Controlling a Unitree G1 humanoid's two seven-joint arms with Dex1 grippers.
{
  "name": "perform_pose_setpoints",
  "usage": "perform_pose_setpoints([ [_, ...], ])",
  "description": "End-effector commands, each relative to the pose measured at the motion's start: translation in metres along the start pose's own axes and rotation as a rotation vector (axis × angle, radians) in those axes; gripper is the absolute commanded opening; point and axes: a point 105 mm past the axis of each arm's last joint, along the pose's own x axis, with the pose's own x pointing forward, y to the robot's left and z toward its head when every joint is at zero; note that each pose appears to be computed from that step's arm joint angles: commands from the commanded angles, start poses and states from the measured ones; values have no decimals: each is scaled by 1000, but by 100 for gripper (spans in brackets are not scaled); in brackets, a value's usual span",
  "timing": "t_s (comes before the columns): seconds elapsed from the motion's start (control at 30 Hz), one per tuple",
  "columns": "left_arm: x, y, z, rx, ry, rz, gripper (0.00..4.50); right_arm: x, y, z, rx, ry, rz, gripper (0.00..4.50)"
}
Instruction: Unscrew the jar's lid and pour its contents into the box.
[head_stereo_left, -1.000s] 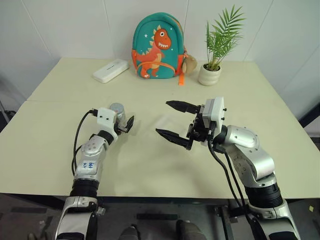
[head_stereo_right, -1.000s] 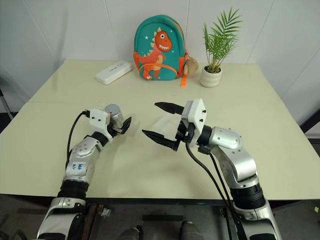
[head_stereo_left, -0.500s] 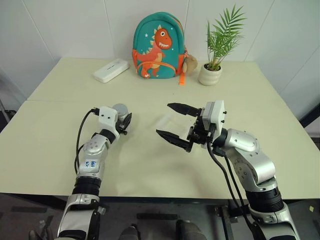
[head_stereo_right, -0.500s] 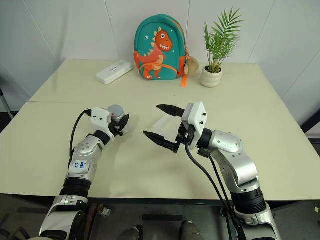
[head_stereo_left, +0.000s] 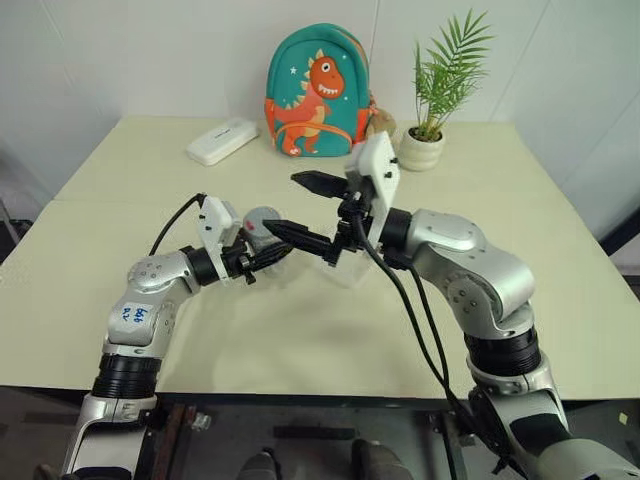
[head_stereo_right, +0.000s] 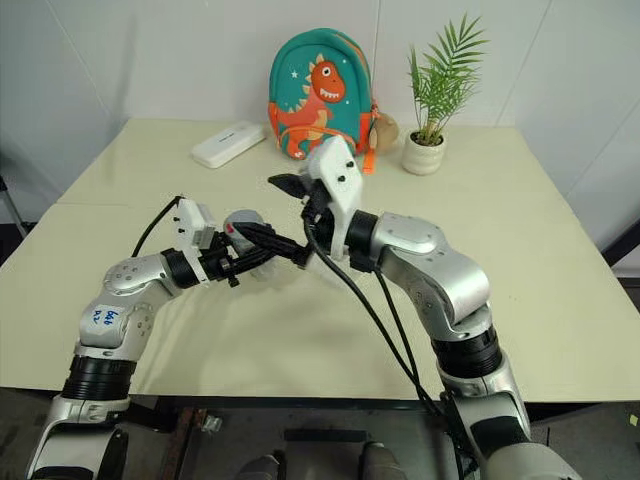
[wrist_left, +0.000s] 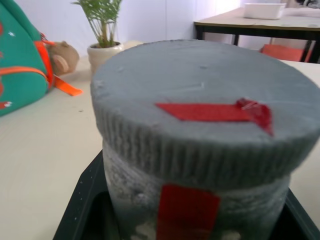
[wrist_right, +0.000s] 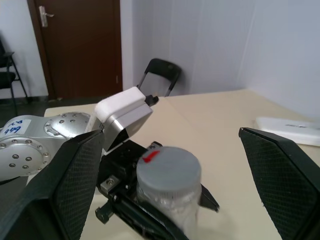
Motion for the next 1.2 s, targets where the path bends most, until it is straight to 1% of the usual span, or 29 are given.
perform_pose_setpoints([
  [0.03, 8, -12, 17, 18, -61, -57, 200, 9, 6, -3, 14, 19, 16, 450],
  [0.3, 17, -19, 18, 7, -77, -73, 200, 20, 8, -9, 40, 33, 12, 450],
  [0.43, 20, -21, 20, 4, -90, -75, 200, 18, 1, -8, 43, 25, -8, 450],
  [0.57, 22, -21, 22, 3, -98, -72, 200, 16, 0, -11, 48, 29, -7, 450],
  [0.63, 23, -21, 23, 5, -98, -71, 200, 16, 0, -10, 51, 19, -7, 411],
  [0.7, 23, -21, 24, 8, -99, -71, 200, 15, 0, -10, 55, 17, -3, 361],
  [0.9, 23, -20, 28, 15, -102, -72, 200, 12, -4, -16, 47, 42, -15, 159],
  [1.1, 22, -18, 30, 19, -97, -72, 200, 10, -9, -15, 43, 41, -22, 159],
  [1.13, 22, -18, 30, 20, -95, -71, 200, 9, -8, -14, 71, 36, -9, 177],
  [1.2, 21, -17, 30, 22, -92, -69, 200, 8, -5, -13, 66, 40, 14, 217],
])
